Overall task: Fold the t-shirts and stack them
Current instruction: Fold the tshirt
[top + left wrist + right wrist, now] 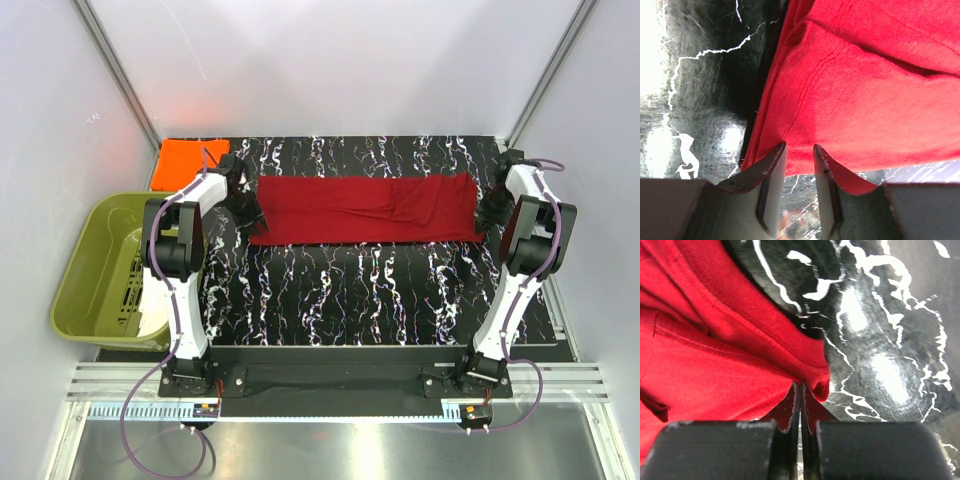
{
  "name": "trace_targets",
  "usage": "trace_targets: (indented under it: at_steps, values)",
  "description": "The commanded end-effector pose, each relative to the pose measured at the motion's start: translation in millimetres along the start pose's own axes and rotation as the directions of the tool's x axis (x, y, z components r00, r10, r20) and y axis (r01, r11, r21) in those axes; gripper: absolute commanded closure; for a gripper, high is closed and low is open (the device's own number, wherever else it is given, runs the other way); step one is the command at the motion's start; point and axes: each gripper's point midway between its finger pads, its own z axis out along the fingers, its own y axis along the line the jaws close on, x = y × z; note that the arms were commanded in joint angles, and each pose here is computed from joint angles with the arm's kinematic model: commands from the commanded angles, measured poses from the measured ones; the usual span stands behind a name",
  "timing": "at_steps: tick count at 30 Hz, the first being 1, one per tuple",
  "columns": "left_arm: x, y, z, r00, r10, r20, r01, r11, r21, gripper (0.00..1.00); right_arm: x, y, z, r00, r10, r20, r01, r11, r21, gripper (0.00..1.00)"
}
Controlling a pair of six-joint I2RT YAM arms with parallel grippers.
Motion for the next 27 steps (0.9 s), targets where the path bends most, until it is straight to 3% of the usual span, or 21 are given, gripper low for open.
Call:
trace_targets:
  at_steps: [1, 3, 4, 7, 8, 11, 15, 18, 22, 24, 25, 27]
  values:
    - [8.5, 24.9, 0.7, 1.000, -0.016, -0.012, 0.015, 0.997, -0.082, 0.65, -0.3, -24.4, -4.2, 0.998, 0.056, 0.012, -0.057, 0.992, 0.112, 0.99]
    - [10.5, 24.8, -0.4, 1.000, -0.016, -0.014, 0.015, 0.997, -0.078, 0.65, 1.1, -28.2, -3.0, 0.997, 0.074, 0.009, -0.075, 0.990, 0.118, 0.94]
    - [9.8, 24.9, -1.6, 1.000, -0.015, -0.008, 0.014, 0.997, -0.080, 0.65, 0.1, -27.3, -4.9, 0.997, 0.076, 0.014, -0.077, 0.991, 0.113, 0.87]
    - [3.3, 19.2, -16.6, 0.999, 0.017, 0.043, -0.013, 0.996, -0.085, 0.64, -11.7, -24.4, -16.4, 0.995, 0.084, 0.054, -0.089, 0.991, 0.103, 0.77]
    - [0.6, 16.9, -21.7, 0.998, 0.028, 0.059, -0.023, 0.996, -0.085, 0.60, -13.5, -23.7, -21.9, 0.995, 0.087, 0.055, -0.093, 0.990, 0.105, 0.64]
    - [-5.0, 0.1, -48.1, 0.990, 0.072, 0.120, -0.063, 0.995, -0.074, 0.53, -32.9, -12.9, -44.8, 0.988, 0.119, 0.096, -0.126, 0.990, 0.064, 0.46]
    - [-4.3, -30.6, -81.2, 0.968, 0.143, 0.204, -0.137, 0.990, -0.041, 0.42, -54.5, 39.7, -71.1, 0.973, 0.200, 0.115, -0.176, 0.966, -0.190, 0.34]
    - [1.9, -53.5, -89.8, 0.957, 0.186, 0.224, -0.187, 0.982, -0.016, 0.40, -62.6, 84.0, -76.8, 0.968, 0.234, 0.088, -0.185, 0.908, -0.375, 0.30]
    - [9.7, -77.4, -90.8, 0.948, 0.223, 0.225, -0.240, 0.970, 0.050, 0.41, -80.0, 132.0, -69.8, 0.973, 0.218, 0.079, -0.141, 0.825, -0.547, 0.32]
    - [13.2, -80.7, -87.6, 0.948, 0.232, 0.217, -0.250, 0.966, 0.062, 0.42, -85.7, 151.6, -68.5, 0.976, 0.199, 0.089, -0.105, 0.788, -0.606, 0.37]
    - [17.7, -84.7, -86.1, 0.951, 0.236, 0.202, -0.257, 0.962, 0.087, 0.43, -93.3, 160.2, -61.4, 0.975, 0.190, 0.115, -0.077, 0.773, -0.629, 0.46]
    - [25.1, -86.5, -82.0, 0.953, 0.242, 0.184, -0.264, 0.958, 0.111, 0.45, -100.6, 174.7, -60.1, 0.973, 0.170, 0.157, -0.028, 0.760, -0.650, 0.51]
